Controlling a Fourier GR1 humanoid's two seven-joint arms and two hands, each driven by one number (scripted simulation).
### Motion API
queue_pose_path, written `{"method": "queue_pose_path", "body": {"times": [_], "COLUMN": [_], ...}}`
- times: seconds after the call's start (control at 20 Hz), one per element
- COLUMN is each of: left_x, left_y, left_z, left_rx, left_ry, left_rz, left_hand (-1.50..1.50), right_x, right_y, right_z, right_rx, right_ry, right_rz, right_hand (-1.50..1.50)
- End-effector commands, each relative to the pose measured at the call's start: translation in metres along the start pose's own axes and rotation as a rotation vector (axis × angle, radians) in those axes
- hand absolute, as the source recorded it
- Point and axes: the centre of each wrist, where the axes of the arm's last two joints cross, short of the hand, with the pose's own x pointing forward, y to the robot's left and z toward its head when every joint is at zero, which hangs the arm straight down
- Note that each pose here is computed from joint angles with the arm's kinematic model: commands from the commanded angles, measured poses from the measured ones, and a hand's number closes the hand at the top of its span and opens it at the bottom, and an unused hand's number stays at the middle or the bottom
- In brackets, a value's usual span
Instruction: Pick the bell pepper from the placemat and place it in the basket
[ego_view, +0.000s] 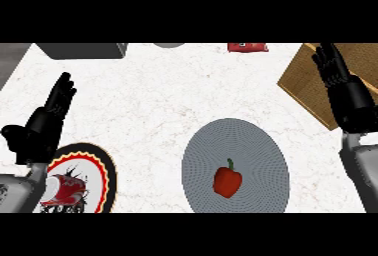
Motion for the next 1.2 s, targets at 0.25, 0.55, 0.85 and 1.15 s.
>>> {"method": "queue_pose_path", "body": {"times": [0.25, 0.55, 0.85, 1.15], "left_x": [-0.03, -0.039, -0.046, -0.036], "left_y": [0.017, -0.015, 0.003, -0.007], "left_z": [0.005, 0.014, 0.013, 0.006], "left_rx": [0.026, -0.074, -0.025, -0.024], "left_ry": [0.231, 0.3, 0.325, 0.303], "left_rz": [-0.07, -0.019, -0.022, -0.024], "left_hand": [0.0, 0.0, 0.0, 0.0], "right_x": [-0.068, -0.008, -0.029, -0.039], "right_y": [0.038, 0.148, 0.117, 0.06], "right_z": [0.101, 0.103, 0.151, 0.207], "right_rx": [-0.201, -0.206, -0.339, -0.088], "right_ry": [-0.073, -0.504, -0.213, 0.064], "right_rz": [-0.49, -0.268, 0.173, 0.535], "right_hand": [1.5, -1.5, -1.5, -1.5]}}
